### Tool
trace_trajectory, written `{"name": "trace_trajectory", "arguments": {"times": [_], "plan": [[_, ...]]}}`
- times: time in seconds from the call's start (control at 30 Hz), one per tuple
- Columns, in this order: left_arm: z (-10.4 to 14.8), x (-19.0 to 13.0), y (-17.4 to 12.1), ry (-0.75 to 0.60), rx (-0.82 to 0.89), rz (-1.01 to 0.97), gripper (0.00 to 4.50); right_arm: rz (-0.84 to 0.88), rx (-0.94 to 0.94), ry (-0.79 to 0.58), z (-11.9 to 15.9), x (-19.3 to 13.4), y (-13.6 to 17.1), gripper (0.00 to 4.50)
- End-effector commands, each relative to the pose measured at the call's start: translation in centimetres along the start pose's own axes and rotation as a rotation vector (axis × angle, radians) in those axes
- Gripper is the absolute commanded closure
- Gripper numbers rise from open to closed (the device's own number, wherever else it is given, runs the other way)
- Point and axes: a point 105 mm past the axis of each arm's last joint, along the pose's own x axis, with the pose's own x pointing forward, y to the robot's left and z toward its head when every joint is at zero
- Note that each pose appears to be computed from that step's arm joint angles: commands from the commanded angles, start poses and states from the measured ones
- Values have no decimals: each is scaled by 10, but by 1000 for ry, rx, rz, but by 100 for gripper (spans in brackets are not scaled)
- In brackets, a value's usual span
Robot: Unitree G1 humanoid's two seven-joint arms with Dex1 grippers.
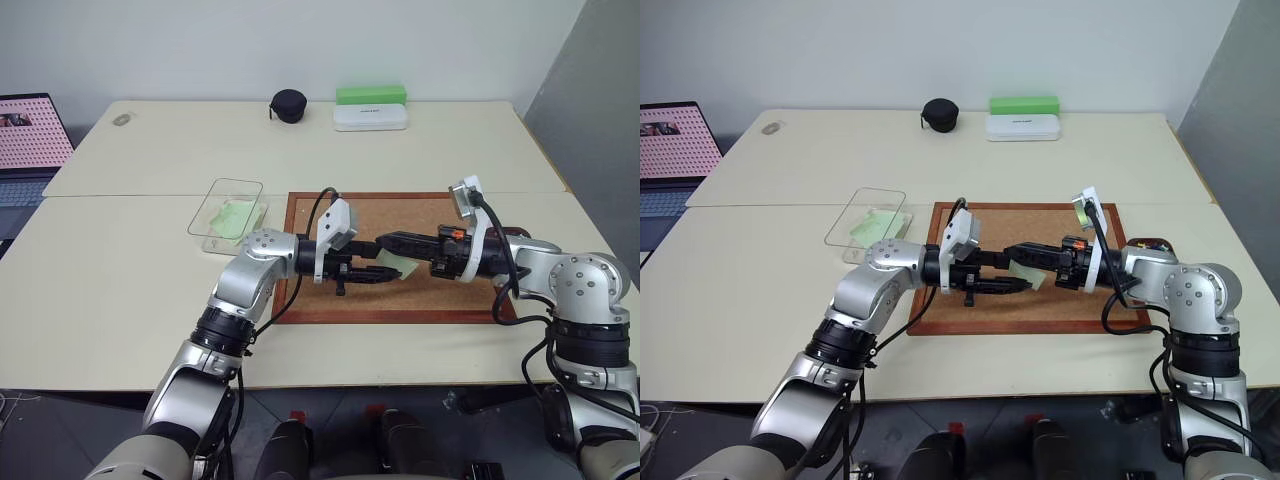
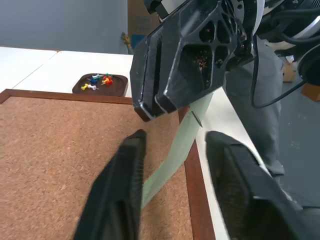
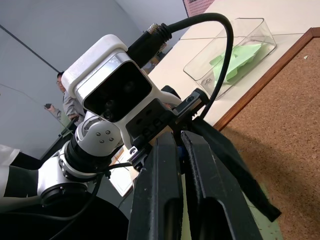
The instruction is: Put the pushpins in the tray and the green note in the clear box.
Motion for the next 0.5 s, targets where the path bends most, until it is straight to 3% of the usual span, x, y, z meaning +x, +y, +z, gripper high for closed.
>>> {"name": "trace_trajectory", "arguments": {"times": [0.03, 0.2, 0.5], "plan": [[7, 0, -1, -13, 40, -5, 339, 14, -48, -15, 7, 1, 5, 450], [6, 3, -1, -14, 75, 10, 442, -2, -45, -10, 4, 2, -1, 450], [6, 6, -3, -2, 227, 31, 450, -9, -42, -16, 6, 1, -3, 450]]}}
